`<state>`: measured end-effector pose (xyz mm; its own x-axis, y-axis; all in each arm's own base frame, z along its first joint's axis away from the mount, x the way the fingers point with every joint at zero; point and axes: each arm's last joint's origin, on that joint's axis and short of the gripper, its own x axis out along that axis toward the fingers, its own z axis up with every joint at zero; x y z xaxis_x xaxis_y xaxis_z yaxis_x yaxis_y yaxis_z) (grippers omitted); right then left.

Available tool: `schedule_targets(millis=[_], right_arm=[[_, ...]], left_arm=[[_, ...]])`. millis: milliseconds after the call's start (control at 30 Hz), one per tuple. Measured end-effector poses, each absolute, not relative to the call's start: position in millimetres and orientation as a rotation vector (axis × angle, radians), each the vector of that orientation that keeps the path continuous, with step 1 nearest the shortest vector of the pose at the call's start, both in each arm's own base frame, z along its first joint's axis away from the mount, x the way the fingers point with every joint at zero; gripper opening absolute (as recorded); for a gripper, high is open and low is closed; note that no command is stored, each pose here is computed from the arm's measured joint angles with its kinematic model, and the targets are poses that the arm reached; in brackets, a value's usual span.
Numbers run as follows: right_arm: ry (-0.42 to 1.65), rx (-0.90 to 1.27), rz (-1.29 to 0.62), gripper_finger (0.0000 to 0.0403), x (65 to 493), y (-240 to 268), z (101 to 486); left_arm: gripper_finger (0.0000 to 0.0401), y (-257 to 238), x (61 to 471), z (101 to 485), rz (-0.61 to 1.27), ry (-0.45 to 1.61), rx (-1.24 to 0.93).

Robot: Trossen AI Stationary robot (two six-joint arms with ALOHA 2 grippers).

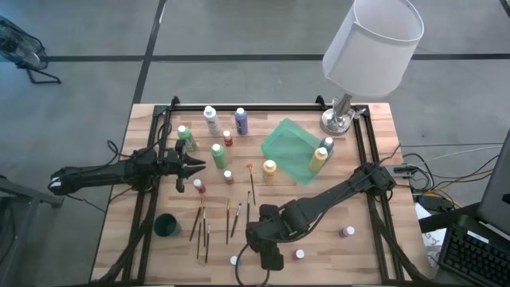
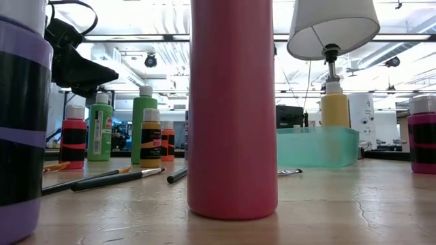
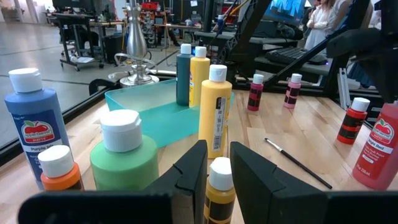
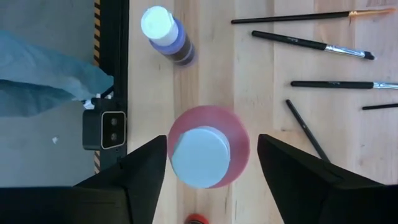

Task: Pick & Place Paint Supplies
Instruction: Put the big pink paint bottle into the green bin

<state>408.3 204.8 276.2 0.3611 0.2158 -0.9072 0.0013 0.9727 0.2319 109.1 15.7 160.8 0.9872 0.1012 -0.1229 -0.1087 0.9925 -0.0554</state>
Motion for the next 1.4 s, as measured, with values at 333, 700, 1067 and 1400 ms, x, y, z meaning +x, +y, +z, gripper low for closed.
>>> schedule_targets(millis=[333, 700, 1067, 1400], right_arm=[[1.205, 0.205, 0.133, 0.0173, 408, 204, 272], [1.208, 0.215, 0.136, 0.0112, 408, 205, 273], [1.209, 0.225, 0.115, 0.0112, 405, 207, 276], [1.234, 0.199, 0.037, 0.0112, 397, 201, 294]], left_arm=[[0.0076, 16, 109, 161, 0.106, 0.12, -0.062], [0.0076, 16, 109, 161, 0.106, 0.121, -0.062], [0.0076, 16, 109, 164, 0.103, 0.089, -0.019], [0.0076, 14, 101, 230, 0.107, -0.368, 0.069]])
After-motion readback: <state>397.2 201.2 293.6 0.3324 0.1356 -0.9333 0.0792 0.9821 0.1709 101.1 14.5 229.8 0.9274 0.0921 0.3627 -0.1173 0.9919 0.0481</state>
